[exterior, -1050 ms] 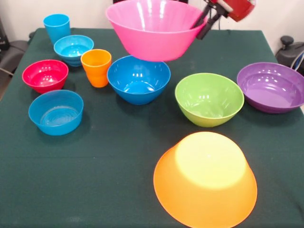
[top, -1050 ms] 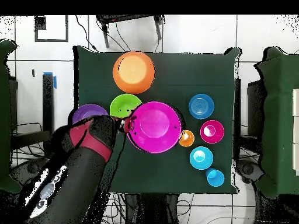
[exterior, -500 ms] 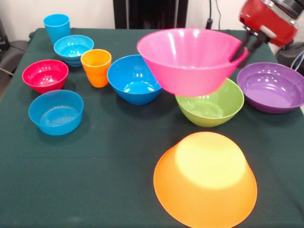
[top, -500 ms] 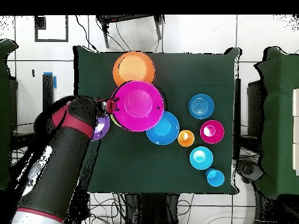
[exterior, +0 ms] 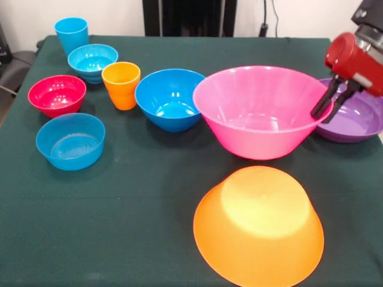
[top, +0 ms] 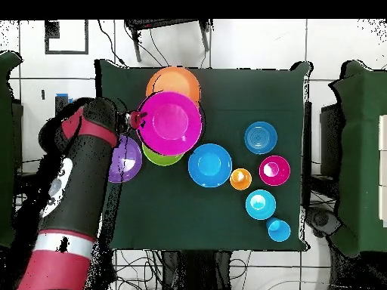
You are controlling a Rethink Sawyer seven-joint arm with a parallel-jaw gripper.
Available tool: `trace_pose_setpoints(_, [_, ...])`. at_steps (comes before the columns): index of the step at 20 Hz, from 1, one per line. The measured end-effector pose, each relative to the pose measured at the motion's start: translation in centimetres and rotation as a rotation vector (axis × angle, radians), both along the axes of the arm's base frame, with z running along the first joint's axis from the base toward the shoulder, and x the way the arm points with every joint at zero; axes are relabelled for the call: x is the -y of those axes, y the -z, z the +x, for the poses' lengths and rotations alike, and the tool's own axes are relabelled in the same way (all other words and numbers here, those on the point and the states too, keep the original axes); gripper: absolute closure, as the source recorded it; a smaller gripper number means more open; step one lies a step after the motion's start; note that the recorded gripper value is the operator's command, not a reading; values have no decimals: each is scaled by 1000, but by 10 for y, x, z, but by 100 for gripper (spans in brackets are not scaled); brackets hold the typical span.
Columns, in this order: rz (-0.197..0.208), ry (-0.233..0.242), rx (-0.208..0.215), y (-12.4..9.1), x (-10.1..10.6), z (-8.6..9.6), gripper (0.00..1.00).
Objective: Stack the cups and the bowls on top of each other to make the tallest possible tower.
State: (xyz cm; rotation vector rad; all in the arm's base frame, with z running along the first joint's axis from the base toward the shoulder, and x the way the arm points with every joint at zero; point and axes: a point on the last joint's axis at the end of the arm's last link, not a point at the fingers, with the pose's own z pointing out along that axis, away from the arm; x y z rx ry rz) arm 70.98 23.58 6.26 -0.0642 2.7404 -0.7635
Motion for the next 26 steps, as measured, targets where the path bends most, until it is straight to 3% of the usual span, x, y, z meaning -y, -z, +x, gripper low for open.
trace_pose_setpoints(6, [-22, 72, -36, 12, 16, 40, 100])
trace_pose_setpoints(12, [-22, 113, -49, 23, 21, 75, 100])
trace_pose_setpoints(18, [-15, 114, -50, 25, 0, 96, 100])
trace_pose_setpoints(26, [24, 86, -26, 20, -32, 105, 100])
